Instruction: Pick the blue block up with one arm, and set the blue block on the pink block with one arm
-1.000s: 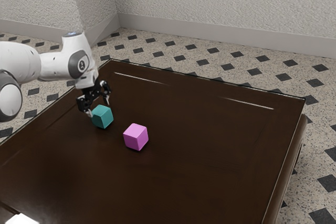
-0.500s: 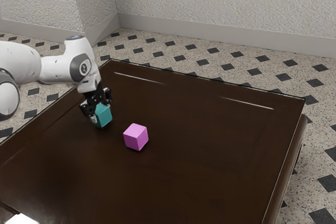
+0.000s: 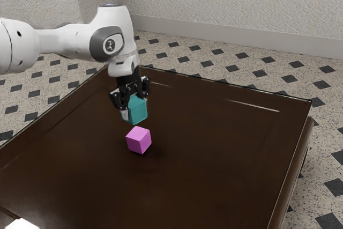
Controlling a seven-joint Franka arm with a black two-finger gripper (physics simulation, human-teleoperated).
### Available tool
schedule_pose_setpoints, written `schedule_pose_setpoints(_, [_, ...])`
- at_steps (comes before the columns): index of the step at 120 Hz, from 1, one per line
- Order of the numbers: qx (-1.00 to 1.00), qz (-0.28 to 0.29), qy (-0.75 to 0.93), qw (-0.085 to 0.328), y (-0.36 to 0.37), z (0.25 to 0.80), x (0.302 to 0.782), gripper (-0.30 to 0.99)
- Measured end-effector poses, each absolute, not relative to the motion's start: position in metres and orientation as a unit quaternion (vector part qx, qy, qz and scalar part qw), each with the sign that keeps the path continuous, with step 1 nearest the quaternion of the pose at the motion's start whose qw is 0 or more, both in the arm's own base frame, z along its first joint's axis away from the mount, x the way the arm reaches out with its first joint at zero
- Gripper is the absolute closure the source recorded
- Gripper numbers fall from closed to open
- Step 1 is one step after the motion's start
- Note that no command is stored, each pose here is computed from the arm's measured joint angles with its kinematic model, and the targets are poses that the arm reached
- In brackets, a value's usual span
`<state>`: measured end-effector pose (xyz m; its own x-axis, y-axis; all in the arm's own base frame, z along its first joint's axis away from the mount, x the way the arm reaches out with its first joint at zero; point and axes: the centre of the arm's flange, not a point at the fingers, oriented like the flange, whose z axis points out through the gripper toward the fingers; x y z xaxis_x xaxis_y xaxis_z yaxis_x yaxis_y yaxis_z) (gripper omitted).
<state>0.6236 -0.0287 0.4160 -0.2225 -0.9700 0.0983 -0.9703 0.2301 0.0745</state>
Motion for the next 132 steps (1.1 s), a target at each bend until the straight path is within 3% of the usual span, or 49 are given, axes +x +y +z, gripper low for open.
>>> schedule_pose_setpoints(45, [0.684, -0.035, -0.725, 0.071, -0.016, 0.341, 0.644, 0.36])
schedule_pose_setpoints(72, [0.702, -0.032, -0.710, 0.047, -0.015, 0.333, 0.654, 0.35])
schedule_pose_setpoints(100, [0.720, -0.028, -0.692, 0.048, -0.011, 0.328, 0.656, 0.14])
schedule_pose_setpoints(118, [0.726, -0.001, -0.688, 0.030, -0.021, 0.372, 0.652, 0.07])
schedule_pose_setpoints(132, [0.729, 0.044, -0.683, -0.021, -0.031, 0.510, 0.611, 0.04])
